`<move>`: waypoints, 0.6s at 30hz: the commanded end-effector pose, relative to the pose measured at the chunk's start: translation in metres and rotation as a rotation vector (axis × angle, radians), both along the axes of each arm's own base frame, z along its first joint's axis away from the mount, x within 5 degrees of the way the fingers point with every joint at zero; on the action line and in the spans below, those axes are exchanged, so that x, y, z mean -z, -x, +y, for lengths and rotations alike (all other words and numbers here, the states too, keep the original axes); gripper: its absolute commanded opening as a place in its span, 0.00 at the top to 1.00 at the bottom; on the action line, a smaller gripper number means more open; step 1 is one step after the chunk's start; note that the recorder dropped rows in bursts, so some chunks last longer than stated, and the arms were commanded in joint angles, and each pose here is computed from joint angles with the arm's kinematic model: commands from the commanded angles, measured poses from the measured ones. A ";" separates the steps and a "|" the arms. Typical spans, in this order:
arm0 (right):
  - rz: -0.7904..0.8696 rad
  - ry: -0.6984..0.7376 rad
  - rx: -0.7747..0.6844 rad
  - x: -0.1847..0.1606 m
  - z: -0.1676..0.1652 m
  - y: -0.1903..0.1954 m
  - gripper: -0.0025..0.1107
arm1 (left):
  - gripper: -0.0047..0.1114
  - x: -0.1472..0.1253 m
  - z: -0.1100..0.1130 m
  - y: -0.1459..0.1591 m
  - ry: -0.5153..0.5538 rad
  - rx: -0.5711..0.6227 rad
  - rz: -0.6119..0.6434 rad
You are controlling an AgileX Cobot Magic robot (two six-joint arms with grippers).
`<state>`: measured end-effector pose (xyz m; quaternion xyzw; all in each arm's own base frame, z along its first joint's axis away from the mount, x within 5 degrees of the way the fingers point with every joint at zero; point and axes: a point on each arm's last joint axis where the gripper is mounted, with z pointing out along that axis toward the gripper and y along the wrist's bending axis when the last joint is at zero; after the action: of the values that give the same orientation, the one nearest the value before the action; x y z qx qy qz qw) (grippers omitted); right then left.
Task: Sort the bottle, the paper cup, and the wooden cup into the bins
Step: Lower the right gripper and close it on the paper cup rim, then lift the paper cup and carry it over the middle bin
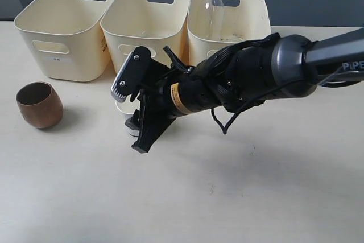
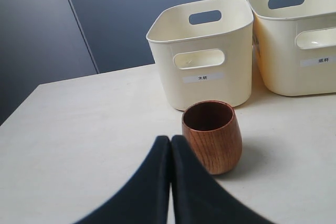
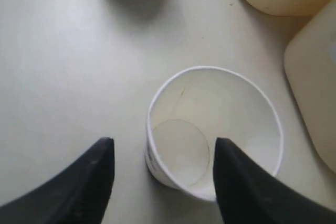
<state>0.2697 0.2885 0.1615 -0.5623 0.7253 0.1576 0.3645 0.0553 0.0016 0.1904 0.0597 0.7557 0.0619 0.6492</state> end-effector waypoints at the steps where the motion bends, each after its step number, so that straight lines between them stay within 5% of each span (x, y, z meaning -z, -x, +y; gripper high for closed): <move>1: -0.006 0.007 0.002 0.001 -0.001 -0.001 0.50 | 0.96 -0.002 0.000 0.000 0.004 0.001 -0.006; 18: -0.008 0.018 -0.013 0.012 0.009 -0.010 0.50 | 0.96 -0.002 0.000 0.000 0.004 0.001 -0.006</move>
<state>0.2751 0.2934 0.1561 -0.5691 0.7210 0.1532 0.3644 0.0553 0.0016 0.1904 0.0597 0.7557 0.0619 0.6492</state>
